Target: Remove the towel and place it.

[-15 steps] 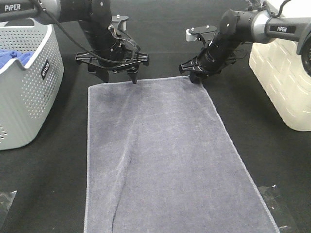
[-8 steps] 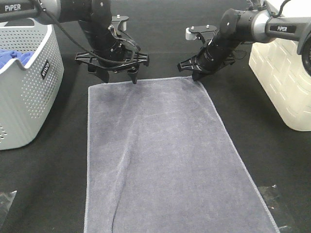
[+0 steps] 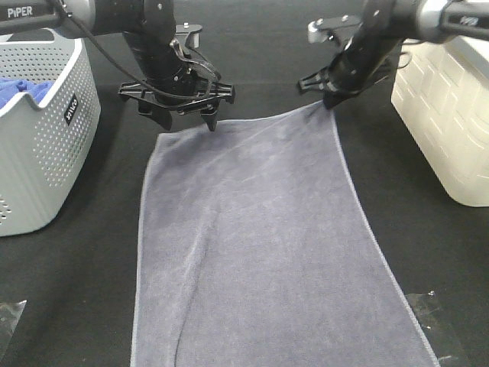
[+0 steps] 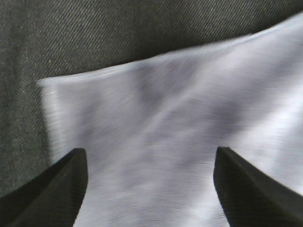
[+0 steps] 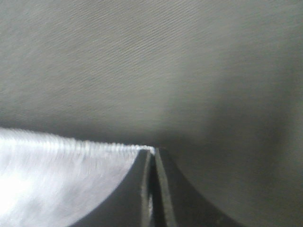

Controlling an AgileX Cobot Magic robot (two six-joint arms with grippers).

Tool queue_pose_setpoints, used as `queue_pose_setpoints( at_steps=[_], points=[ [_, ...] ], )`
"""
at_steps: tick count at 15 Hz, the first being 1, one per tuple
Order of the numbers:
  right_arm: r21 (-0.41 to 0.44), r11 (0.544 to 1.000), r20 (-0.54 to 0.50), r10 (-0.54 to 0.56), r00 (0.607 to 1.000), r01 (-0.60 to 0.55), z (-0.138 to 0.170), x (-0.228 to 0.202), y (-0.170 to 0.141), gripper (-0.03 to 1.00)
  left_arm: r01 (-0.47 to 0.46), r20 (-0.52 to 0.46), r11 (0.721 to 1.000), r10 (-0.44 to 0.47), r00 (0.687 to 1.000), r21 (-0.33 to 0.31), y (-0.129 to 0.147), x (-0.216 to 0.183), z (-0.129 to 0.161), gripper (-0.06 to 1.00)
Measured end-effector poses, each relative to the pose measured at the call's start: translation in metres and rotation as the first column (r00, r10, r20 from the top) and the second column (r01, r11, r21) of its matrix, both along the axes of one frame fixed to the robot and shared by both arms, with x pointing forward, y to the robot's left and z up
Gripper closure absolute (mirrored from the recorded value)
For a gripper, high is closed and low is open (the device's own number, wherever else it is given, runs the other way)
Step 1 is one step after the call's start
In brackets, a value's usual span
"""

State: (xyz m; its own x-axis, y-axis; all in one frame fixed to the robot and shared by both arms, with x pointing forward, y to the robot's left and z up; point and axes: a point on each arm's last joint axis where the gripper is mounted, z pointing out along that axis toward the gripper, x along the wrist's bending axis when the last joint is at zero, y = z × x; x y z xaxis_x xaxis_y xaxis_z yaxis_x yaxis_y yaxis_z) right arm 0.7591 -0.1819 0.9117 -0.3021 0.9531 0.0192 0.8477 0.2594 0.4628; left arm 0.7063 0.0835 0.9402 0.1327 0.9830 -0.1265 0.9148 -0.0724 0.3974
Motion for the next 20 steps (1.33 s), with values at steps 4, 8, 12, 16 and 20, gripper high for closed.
queue_pose_setpoints(
  at_steps=[4, 8, 12, 16, 20],
  points=[
    [0.0, 0.998, -0.014, -0.063, 0.998, 0.063, 0.009, 0.003, -0.028, 0.97, -0.016, 0.08, 1.0, 0.017, 0.997, -0.018, -0.001, 0.007, 0.003, 0.24],
    [0.018, 0.997, -0.014, -0.072, 0.997, 0.072, 0.012, 0.003, -0.029, 0.97, -0.146, 0.046, 0.987, 0.149, 0.988, -0.065, 0.017, 0.021, -0.026, 0.24],
    [0.018, 0.997, -0.014, -0.072, 0.997, 0.072, 0.012, 0.003, -0.029, 0.97, -0.229, 0.027, 0.964, 0.235, 0.972, -0.137, 0.036, 0.035, -0.049, 0.26],
    [0.019, 0.997, -0.014, -0.072, 0.997, 0.072, 0.012, 0.003, -0.029, 0.97, -0.223, 0.031, 0.96, 0.232, 0.972, -0.168, 0.035, 0.038, -0.062, 0.32],
    [0.019, 0.997, -0.014, -0.072, 0.997, 0.072, 0.012, 0.003, -0.029, 0.97, -0.21, 0.045, 0.957, 0.223, 0.974, -0.201, 0.032, 0.041, -0.071, 0.34]
  ],
)
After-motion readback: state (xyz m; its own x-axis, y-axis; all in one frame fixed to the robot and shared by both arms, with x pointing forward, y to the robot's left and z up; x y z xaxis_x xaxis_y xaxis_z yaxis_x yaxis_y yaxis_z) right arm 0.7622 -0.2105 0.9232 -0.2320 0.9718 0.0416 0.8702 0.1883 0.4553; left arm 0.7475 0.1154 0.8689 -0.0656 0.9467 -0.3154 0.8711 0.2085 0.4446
